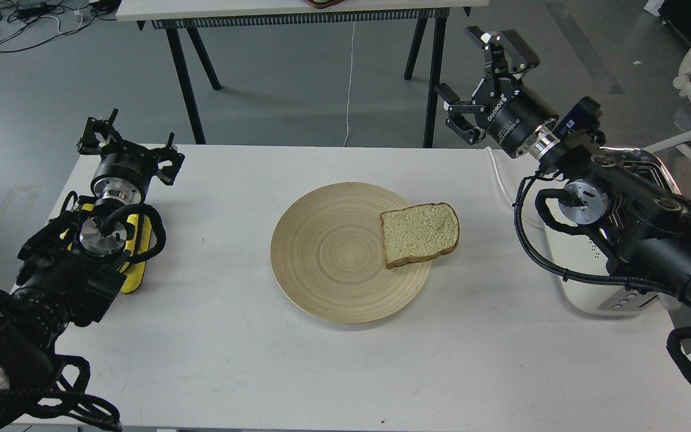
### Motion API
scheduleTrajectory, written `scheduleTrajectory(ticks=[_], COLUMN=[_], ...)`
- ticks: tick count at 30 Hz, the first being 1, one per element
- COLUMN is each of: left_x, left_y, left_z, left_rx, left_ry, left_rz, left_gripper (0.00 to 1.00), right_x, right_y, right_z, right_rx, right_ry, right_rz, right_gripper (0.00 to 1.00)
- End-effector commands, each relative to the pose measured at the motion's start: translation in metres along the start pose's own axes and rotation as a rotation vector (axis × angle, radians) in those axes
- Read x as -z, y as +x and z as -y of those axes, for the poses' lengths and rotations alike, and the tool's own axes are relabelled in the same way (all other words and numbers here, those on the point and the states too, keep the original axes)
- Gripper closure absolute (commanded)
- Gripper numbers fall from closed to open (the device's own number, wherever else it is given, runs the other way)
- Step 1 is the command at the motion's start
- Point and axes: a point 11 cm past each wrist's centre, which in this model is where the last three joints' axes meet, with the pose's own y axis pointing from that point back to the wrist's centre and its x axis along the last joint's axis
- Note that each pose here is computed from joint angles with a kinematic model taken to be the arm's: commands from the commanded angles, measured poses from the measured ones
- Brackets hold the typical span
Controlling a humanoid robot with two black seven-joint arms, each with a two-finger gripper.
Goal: Put bread in toaster with right arm
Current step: 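Swing the right gripper down toward the bread slice on the plate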
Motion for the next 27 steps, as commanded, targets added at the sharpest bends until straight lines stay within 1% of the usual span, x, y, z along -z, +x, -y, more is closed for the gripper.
scheduleTrajectory(ticks=[1,4,7,9,12,17,23,27], left_x=[0.000,0.000,0.000,0.000,0.000,0.000,0.000,0.000], left_y=[0.000,0.000,0.000,0.000,0.000,0.000,0.000,0.000], left_z=[0.000,0.000,0.000,0.000,0.000,0.000,0.000,0.000], left_rx=[0.000,0.000,0.000,0.000,0.001,0.000,0.000,0.000], left_ry=[0.000,0.000,0.000,0.000,0.000,0.000,0.000,0.000], left_rz=[0.000,0.000,0.000,0.000,0.000,0.000,0.000,0.000], left_gripper=[0.00,0.00,0.00,0.00,0.00,0.00,0.00,0.00], right_x=[-0.005,-0.005,-0.021,-0.030,-0.045,-0.060,-0.085,-0.094], right_y=[0.002,0.016,0.018,0.027,0.035,0.025,0.002,0.004], right_z=[-0.001,-0.011,-0.022,-0.033,-0.049,-0.063,-0.077,-0.086], right_rx=[0.027,0.040,0.070,0.037,-0.020,-0.053,-0.077,-0.101], right_ry=[-0.113,-0.216,-0.329,-0.363,-0.387,-0.379,-0.392,-0.414], right_rz=[-0.212,-0.334,-0.406,-0.425,-0.414,-0.385,-0.356,-0.363], right_gripper=[0.01,0.01,0.01,0.01,0.01,0.01,0.01,0.01])
